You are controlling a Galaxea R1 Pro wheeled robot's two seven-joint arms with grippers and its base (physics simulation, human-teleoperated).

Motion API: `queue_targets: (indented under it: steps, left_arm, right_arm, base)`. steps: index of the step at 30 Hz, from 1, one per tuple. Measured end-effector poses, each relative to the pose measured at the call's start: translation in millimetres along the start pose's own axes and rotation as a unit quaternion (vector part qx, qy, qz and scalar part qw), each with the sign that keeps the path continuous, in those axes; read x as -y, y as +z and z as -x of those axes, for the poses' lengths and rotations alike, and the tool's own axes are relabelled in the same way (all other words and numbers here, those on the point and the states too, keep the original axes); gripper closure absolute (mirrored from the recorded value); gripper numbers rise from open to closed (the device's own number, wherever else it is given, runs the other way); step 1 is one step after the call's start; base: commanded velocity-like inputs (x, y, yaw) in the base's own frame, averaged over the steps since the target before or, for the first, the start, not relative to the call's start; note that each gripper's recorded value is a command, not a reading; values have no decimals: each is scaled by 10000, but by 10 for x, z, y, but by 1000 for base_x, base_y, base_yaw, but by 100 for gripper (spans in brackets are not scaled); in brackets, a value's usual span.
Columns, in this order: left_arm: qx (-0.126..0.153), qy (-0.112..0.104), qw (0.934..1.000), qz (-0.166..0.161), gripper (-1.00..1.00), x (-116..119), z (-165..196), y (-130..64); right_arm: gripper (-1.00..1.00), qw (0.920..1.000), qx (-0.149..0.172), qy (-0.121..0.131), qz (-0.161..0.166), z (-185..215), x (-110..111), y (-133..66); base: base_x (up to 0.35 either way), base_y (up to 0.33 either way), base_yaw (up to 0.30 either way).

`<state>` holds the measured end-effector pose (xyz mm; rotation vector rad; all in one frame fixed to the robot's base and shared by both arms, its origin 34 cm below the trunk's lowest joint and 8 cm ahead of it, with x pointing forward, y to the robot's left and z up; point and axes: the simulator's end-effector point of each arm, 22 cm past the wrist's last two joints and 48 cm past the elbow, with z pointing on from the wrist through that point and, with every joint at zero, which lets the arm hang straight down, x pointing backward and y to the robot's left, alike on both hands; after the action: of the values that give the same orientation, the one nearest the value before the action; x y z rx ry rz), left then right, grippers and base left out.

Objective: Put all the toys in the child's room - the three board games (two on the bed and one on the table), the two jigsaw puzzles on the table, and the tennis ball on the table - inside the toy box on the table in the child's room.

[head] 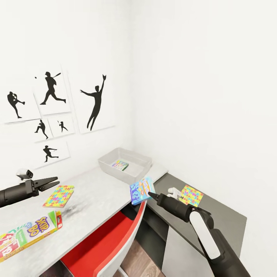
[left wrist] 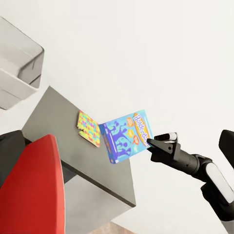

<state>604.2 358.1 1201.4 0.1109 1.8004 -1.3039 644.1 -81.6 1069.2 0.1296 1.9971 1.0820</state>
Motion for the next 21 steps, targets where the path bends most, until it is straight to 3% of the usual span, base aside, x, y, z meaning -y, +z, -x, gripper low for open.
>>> queue_targets:
  steps: [8,11,15,18,21]
  left_arm:
    - [0,-1,10000,0,-100,-1,0,0]
    - [8,-2,10000,-11,-100,5,0,4]
    - [12,-3,10000,-12,-100,4,2,3]
    - [10,-7,10000,-17,-100,5,-2,8]
    - [-57,-34,10000,-61,-100,12,-53,73]
  right_arm:
    - [100,10000,-23,2,-5,-11,2,1]
    - [100,9999,-106,-48,125,16,-151,-37]
    - [100,9989,-379,-185,-185,54,-152,-74]
    - [100,9981,-283,-457,-286,430,-330,-84]
    - [100,9977,-314,-581,-129,699,-571,-63]
  base:
    - [0,0,0]
    - [0,0,0]
    - [0,0,0]
    - [0,0,0]
    - [0,0,0]
